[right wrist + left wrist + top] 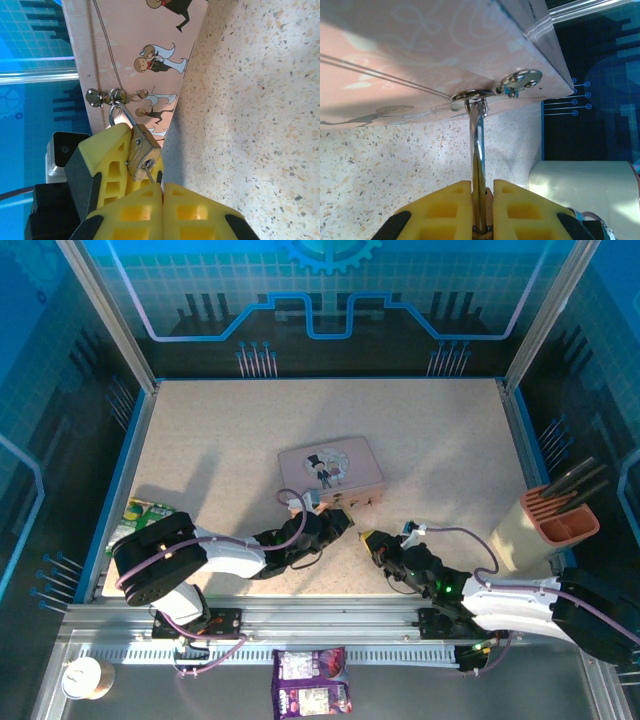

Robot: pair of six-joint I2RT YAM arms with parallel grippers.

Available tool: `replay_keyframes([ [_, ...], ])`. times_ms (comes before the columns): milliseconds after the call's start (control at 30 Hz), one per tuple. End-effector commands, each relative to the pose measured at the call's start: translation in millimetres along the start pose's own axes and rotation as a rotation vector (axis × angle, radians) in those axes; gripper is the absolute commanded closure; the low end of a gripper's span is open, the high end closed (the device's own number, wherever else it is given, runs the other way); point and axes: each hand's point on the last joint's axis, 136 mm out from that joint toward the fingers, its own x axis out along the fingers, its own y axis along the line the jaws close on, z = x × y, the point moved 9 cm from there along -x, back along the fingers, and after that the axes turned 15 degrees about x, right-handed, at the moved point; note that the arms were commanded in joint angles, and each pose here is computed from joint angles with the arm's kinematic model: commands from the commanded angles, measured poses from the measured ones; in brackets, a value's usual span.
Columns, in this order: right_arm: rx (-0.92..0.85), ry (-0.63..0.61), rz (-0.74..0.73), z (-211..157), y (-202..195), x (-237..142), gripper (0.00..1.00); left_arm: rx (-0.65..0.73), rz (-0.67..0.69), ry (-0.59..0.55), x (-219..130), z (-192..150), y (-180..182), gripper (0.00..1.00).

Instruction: Unlock the padlock with the key

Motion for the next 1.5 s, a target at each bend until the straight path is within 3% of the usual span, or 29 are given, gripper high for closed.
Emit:
replay_keyframes([
  [0, 0.016, 0.005, 0.040, -5.4, 7.7, 1.5, 1.00, -0.051, -0.181, -0.068, -0.4, 14.5, -40.9, 1.00],
  [1067, 0.060, 0.038, 0.094, -14.0, 15.0, 12.0, 1.00, -0.062, -0.241, -0.041, 4.5, 3.1, -57.9, 1.00],
  [1467, 0.096, 0.007, 0.108, 0.4, 14.8, 8.1, 1.00, -0.055, -0.240, -0.020, -1.0, -1.9, -55.2, 1.00],
])
